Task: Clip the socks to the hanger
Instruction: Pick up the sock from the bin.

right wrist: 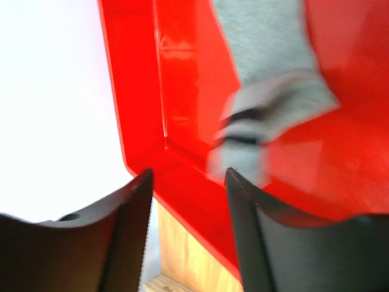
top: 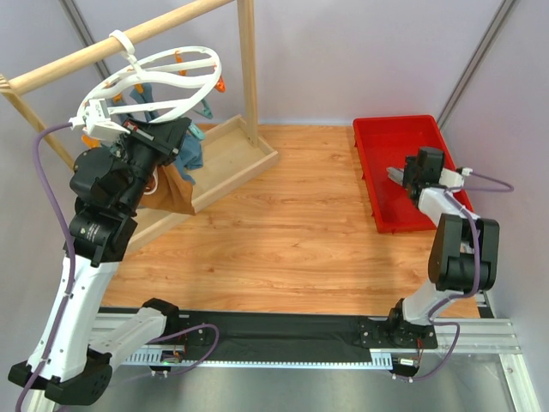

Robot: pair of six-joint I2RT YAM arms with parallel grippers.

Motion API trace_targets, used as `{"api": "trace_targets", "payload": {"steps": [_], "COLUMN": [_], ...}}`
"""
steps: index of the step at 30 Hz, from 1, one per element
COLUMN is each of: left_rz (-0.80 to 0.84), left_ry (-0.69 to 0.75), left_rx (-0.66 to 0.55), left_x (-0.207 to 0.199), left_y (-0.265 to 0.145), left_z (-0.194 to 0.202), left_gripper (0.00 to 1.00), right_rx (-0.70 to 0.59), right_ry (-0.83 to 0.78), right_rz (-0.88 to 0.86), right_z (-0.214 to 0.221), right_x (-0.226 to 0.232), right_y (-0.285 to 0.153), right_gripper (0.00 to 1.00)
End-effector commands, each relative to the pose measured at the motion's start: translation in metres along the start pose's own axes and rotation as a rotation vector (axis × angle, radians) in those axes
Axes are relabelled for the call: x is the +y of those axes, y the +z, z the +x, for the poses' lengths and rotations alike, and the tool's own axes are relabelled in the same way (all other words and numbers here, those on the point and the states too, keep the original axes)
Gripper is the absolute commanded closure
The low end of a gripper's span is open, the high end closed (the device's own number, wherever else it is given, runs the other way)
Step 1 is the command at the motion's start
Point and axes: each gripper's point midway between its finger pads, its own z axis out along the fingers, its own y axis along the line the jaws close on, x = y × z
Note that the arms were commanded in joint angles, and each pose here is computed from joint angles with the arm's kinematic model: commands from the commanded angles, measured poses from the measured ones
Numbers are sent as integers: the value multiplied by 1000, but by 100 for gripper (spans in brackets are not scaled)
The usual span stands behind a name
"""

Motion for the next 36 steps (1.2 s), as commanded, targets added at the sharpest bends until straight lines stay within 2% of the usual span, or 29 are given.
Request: {"api": "trace_targets", "payload": {"steps": [1, 5, 6, 10, 11, 12, 15, 16, 17, 18, 24, 33, 36], "left_rz": [99, 106, 111, 126, 127, 130, 134, 136, 136, 137, 131, 128, 124], "left_ry": [15, 7, 4, -16, -16, -17, -17, -16, -14, -13, -19, -27, -27], "left_rx": [95, 95, 101, 124, 128, 133, 140, 142, 142, 148, 174, 190, 190], "left_x": [-19, -21, -22, -22, -22, -22, -22, -22, -22, -22, -21, -20, -20], "left_y": [-15, -16, -17, -18, -18, -19, -18, -18, -18, -17, -12, -7, -6], "left_z": [16, 15, 16, 23, 24, 26, 27, 27, 27, 29, 34, 38, 38], "left_gripper": [100, 100, 100, 100, 100, 100, 100, 100, 100, 100, 100, 100, 100], "right_rx": [108, 402, 421, 351, 299, 306, 291, 343, 343, 328, 401, 373, 395], "right_ry": [-210, -454, -497, -791, -927, -999, -1213, -1262, -1299, -1335, -1398, -1392, -1365], "right_rz": [30, -94, -134, -163, -130, -70, 83, 149, 241, 236, 292, 363, 366], "right_z": [9, 55, 58, 37, 21, 17, -10, -6, -16, -18, -2, 1, 6], "right_x": [7, 18, 23, 27, 35, 23, 32, 12, 1, 9, -24, -46, -52], "right_y": [16, -2, -9, -12, -10, 2, 13, 29, 29, 33, 59, 89, 91], "right_gripper": [44, 41, 41, 43, 43, 43, 42, 44, 44, 45, 46, 46, 58]}}
